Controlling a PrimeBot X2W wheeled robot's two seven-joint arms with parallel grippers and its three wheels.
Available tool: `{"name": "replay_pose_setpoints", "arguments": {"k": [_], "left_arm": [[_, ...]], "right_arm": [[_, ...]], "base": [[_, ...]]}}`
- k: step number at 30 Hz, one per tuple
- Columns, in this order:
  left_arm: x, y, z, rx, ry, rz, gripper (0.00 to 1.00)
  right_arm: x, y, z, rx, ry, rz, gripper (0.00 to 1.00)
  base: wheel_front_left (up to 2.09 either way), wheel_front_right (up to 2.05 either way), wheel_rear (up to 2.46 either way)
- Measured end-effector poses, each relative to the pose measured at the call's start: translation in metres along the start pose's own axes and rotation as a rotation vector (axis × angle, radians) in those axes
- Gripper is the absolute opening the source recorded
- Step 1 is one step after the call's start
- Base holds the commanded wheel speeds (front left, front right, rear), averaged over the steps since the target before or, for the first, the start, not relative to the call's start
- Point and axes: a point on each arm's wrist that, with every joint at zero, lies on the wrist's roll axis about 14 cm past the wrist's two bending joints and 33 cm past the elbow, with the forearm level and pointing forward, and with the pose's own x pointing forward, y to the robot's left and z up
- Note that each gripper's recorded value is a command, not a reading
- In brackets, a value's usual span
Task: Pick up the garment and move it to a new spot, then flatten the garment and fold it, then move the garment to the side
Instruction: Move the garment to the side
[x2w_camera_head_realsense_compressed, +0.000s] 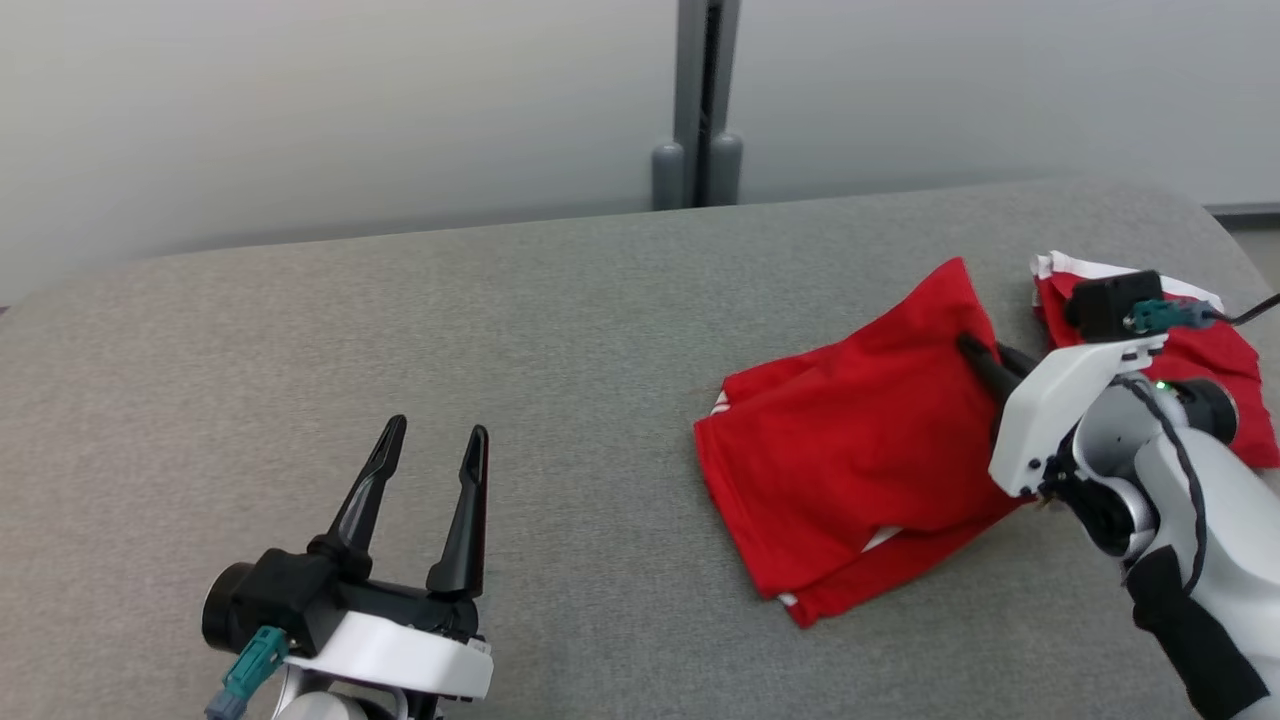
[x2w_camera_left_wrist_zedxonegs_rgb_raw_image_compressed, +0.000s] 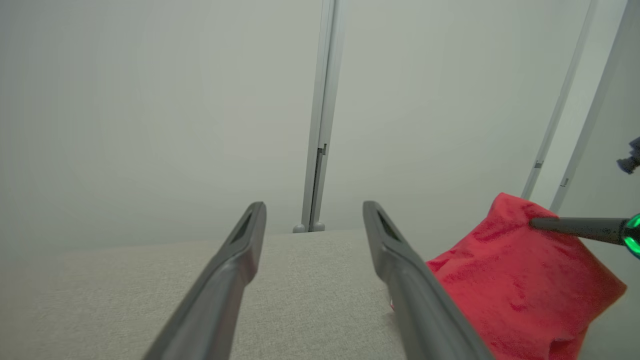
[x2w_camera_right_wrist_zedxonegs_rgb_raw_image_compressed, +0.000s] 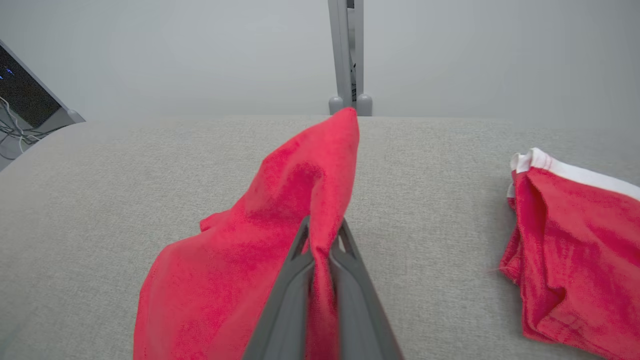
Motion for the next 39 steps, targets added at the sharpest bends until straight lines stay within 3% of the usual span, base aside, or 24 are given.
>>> {"name": "replay_pose_setpoints", "arguments": {"k": [13, 21, 30, 31, 32, 33, 34, 39], "left_arm": [[0.061, -0.053, -0.069, -0.042, 0.128, -0.215, 1.0], [0.075, -0.054, -0.12, -0.059, 0.224, -0.256, 1.0], [0.083, -0.049, -0.147, -0.068, 0.264, -0.265, 1.0], [0.084, -0.049, -0.149, -0.07, 0.267, -0.265, 1.0], [0.085, -0.049, -0.15, -0.072, 0.267, -0.266, 1.0], [0.086, -0.049, -0.151, -0.072, 0.267, -0.268, 1.0], [0.086, -0.048, -0.152, -0.072, 0.268, -0.266, 1.0], [0.087, -0.042, -0.146, -0.073, 0.258, -0.242, 1.0]], "right_arm": [[-0.005, -0.116, 0.041, -0.069, -0.056, -0.238, 0.0], [-0.007, -0.194, 0.026, -0.066, 0.021, -0.427, 0.0], [0.002, -0.226, 0.006, -0.142, 0.076, -0.521, 0.0], [0.003, -0.228, 0.002, -0.145, 0.087, -0.531, 0.04], [0.001, -0.235, -0.001, -0.153, 0.102, -0.555, 0.32], [-0.003, -0.243, -0.003, -0.18, 0.122, -0.579, 0.78], [-0.005, -0.249, -0.001, -0.188, 0.12, -0.597, 1.0], [0.009, -0.238, 0.005, -0.198, 0.079, -0.578, 1.0]], "base": [[0.0, 0.0, 0.0], [0.0, 0.0, 0.0], [0.0, 0.0, 0.0], [0.0, 0.0, 0.0], [0.0, 0.0, 0.0], [0.0, 0.0, 0.0], [0.0, 0.0, 0.0], [0.0, 0.0, 0.0]]}}
